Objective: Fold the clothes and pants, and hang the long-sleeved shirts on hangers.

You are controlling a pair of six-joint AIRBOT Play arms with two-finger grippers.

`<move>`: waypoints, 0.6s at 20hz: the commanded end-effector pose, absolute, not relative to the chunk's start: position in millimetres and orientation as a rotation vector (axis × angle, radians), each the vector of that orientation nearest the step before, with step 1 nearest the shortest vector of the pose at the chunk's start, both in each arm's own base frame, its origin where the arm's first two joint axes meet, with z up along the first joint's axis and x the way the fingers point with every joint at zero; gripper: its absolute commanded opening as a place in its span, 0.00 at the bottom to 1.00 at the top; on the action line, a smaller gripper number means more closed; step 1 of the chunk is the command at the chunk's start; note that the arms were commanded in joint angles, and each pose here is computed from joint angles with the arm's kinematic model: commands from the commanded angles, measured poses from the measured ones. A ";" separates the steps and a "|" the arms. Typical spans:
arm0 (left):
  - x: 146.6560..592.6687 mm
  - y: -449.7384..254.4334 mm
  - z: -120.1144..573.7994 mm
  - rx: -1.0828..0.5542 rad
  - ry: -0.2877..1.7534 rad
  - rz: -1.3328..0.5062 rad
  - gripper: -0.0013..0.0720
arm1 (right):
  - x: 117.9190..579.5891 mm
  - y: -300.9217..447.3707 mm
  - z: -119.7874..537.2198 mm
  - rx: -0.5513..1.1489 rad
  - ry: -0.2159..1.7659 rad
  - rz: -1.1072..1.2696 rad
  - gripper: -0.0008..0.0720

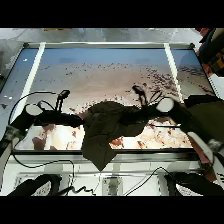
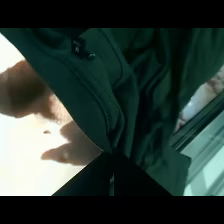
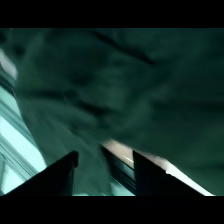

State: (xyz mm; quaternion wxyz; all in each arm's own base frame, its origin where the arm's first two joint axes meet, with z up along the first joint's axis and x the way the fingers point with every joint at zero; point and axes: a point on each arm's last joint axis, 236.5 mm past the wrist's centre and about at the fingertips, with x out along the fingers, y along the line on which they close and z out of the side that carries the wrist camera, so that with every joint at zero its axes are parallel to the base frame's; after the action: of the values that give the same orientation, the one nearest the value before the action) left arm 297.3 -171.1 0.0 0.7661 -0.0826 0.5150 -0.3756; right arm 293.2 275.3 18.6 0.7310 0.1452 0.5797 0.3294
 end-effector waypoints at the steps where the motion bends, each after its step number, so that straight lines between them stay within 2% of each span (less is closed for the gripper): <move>1: 286.1 -188.1 35.5 -0.153 1.040 -0.855 0.04 | 275.9 332.1 -10.0 0.476 1.365 0.667 0.58; 3: 280.2 -196.0 38.0 -0.137 1.037 -0.879 0.04 | 255.5 356.0 -28.5 0.533 1.465 0.680 0.63; 5: 277.8 -198.6 36.5 -0.123 1.042 -0.888 0.04 | 251.3 366.5 -43.1 0.589 1.530 0.649 0.63; 12: 293.7 -194.6 38.1 -0.120 0.993 -0.840 0.04 | 286.4 358.6 -77.8 0.750 1.608 0.375 0.62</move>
State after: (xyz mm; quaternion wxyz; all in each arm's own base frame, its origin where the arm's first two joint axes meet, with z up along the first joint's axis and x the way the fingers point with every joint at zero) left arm 286.8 -195.9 36.2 0.7842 -0.0580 0.4719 -0.3988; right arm 273.5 361.0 -64.0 0.6282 0.2854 0.6882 0.2241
